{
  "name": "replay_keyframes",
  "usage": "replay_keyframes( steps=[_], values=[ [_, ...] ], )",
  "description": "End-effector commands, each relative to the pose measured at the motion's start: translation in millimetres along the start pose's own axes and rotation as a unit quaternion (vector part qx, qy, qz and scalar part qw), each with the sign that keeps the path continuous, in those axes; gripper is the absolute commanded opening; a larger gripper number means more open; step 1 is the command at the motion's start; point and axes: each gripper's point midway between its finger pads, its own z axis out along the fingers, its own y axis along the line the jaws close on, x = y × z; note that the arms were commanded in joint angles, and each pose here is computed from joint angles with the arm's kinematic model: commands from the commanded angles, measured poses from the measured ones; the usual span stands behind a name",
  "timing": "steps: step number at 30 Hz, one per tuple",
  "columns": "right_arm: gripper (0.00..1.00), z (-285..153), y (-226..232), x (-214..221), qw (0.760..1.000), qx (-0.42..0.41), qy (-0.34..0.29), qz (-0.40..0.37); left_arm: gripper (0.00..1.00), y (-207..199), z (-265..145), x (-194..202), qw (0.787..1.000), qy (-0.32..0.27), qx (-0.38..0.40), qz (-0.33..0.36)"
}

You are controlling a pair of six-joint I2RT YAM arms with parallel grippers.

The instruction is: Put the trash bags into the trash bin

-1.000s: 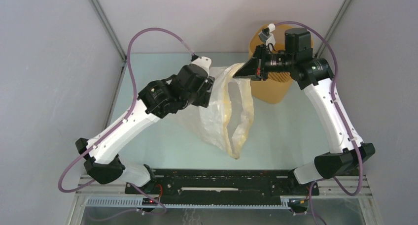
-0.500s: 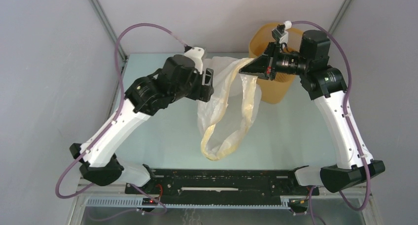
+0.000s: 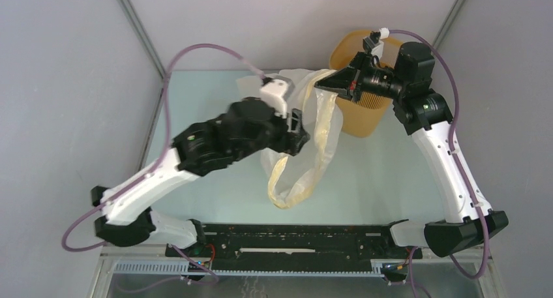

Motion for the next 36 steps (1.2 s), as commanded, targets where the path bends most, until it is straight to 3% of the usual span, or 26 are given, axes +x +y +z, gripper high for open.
replay_keyframes(
  steps=[1,3,8,9,11,12,15,20,24,30,36],
  values=[
    [0.0,-9.2,23.6,-0.3,0.999,-0.03,-0.025,-0.021,0.62,20.6,38.3,17.4,0.995,0.03,-0.079,0.06],
    [0.0,-10.5,24.3,-0.3,0.999,-0.029,-0.029,-0.021,0.57,29.2,45.0,18.4,0.991,0.032,-0.109,0.072],
    [0.0,-13.0,25.1,1.0,0.999,-0.029,-0.034,-0.018,0.67,29.3,60.8,22.2,0.987,0.048,-0.119,0.099],
    [0.0,-13.4,25.6,1.9,0.999,-0.03,-0.033,-0.017,0.65,32.1,63.0,21.8,0.985,0.051,-0.132,0.102],
    [0.0,-14.1,25.4,3.5,0.999,-0.029,-0.033,-0.017,0.46,42.6,61.9,15.9,0.978,0.046,-0.172,0.107],
    [0.0,-14.6,24.6,4.7,0.999,-0.028,-0.033,-0.016,0.44,48.8,60.3,12.4,0.974,0.042,-0.193,0.11],
    [0.0,-15.2,21.2,7.0,0.999,-0.025,-0.033,-0.012,0.51,57.2,55.2,1.2,0.968,0.022,-0.223,0.113],
    [0.0,-13.4,18.5,7.7,0.999,-0.024,-0.029,-0.007,0.68,37.8,57.9,-6.0,0.981,0.003,-0.162,0.11],
    [0.0,-11.3,21.5,6.3,0.999,-0.03,-0.026,-0.003,0.69,26.0,67.3,2.3,0.987,0.006,-0.12,0.107],
    [0.0,-8.5,26.5,3.1,0.999,-0.03,-0.02,-0.008,0.43,44.8,68.5,11.9,0.984,0.03,-0.144,0.101],
    [0.03,-10.2,2.6,-0.5,0.998,0.015,-0.012,-0.061,0.04,73.7,33.5,-2.7,0.985,0.008,-0.159,0.063]
  ],
)
